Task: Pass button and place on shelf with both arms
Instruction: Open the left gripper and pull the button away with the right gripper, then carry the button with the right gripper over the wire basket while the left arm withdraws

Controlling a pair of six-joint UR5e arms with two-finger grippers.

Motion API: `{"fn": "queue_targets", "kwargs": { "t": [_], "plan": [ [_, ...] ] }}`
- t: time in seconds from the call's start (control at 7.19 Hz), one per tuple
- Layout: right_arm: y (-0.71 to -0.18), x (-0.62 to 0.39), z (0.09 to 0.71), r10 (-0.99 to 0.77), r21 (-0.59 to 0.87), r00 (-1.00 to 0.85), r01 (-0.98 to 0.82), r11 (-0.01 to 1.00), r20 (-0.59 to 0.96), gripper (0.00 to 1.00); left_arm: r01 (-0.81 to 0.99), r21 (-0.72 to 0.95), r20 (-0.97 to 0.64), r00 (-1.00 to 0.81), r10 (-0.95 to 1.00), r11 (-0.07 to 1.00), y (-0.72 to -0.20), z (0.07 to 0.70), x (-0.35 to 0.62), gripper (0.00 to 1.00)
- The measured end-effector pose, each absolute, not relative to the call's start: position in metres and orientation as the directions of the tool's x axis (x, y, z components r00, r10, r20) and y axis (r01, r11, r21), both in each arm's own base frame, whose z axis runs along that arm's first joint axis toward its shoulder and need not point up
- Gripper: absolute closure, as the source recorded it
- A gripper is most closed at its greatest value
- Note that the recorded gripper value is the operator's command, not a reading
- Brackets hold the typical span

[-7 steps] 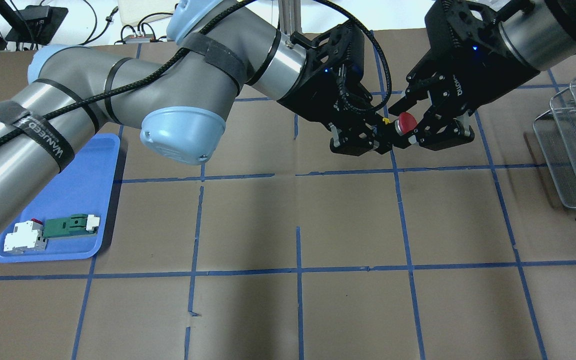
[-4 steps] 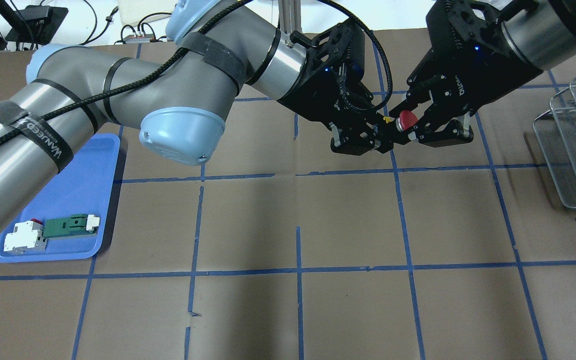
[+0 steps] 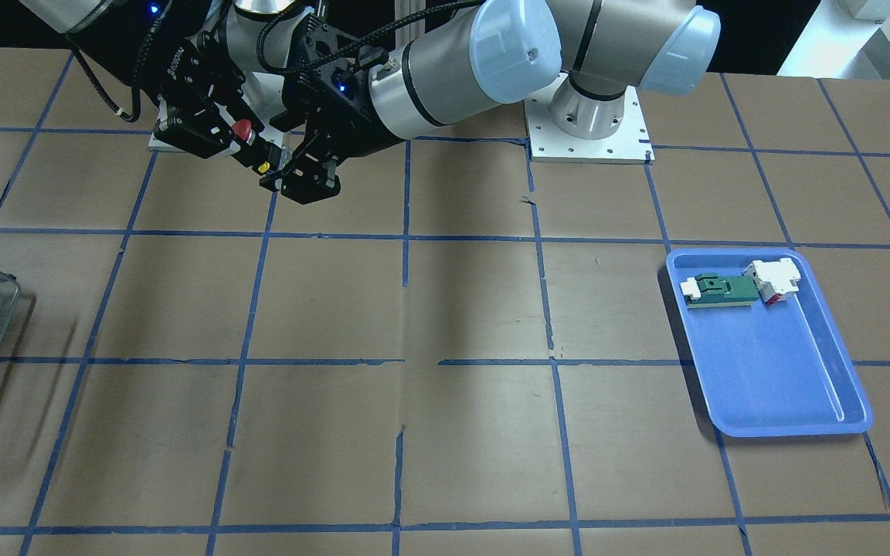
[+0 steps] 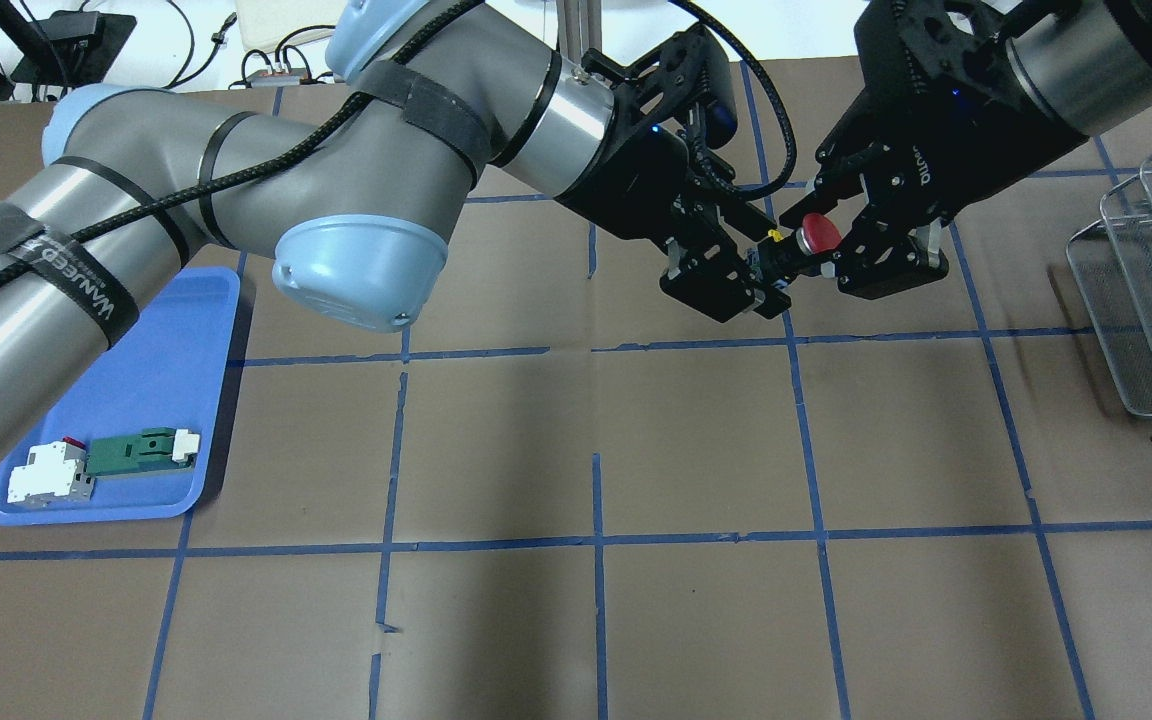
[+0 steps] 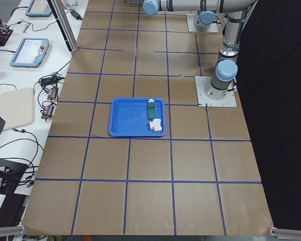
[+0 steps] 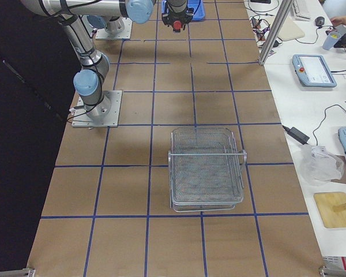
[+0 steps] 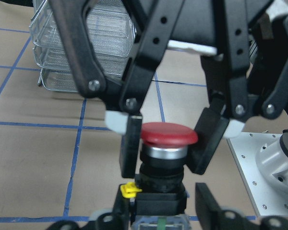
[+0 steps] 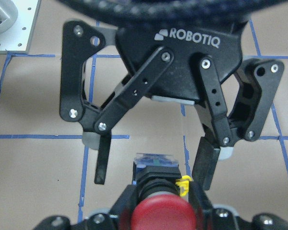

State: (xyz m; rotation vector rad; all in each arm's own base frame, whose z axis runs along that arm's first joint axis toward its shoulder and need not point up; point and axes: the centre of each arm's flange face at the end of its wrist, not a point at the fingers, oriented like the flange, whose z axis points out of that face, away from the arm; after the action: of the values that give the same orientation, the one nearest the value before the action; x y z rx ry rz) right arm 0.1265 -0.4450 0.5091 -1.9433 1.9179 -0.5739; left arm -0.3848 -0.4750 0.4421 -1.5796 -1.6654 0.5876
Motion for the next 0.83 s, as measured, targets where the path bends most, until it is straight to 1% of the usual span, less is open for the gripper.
{"fn": "queue_targets", "kwargs": {
  "t": [0.28, 0.42, 0.56, 0.83],
  "plan": [
    [-0.447, 0.12, 0.508, -0.999, -0.484, -0.002, -0.875, -0.017, 0.038, 1.0, 0.639, -0.758, 0.199, 0.032, 0.979, 0.133, -0.477, 0.448, -0.382, 0.0],
    [-0.448, 0.108, 0.508, -0.999, -0.429, -0.015, -0.903, -0.002, 0.036, 1.0, 0.664, -0.733, 0.2, 0.004, 0.98, 0.147, -0.477, 0.448, -0.379, 0.0],
    [-0.451, 0.084, 0.508, -0.998, -0.368, -0.054, -0.929, 0.038, 0.034, 1.0, 0.707, -0.688, 0.2, -0.036, 0.979, 0.166, -0.477, 0.444, -0.374, 0.0],
    [-0.458, -0.003, 0.509, -0.98, -0.231, -0.194, -0.956, 0.179, 0.043, 1.0, 0.799, -0.547, 0.232, -0.14, 0.963, 0.248, -0.475, 0.428, -0.36, 0.0]
  ]
}}
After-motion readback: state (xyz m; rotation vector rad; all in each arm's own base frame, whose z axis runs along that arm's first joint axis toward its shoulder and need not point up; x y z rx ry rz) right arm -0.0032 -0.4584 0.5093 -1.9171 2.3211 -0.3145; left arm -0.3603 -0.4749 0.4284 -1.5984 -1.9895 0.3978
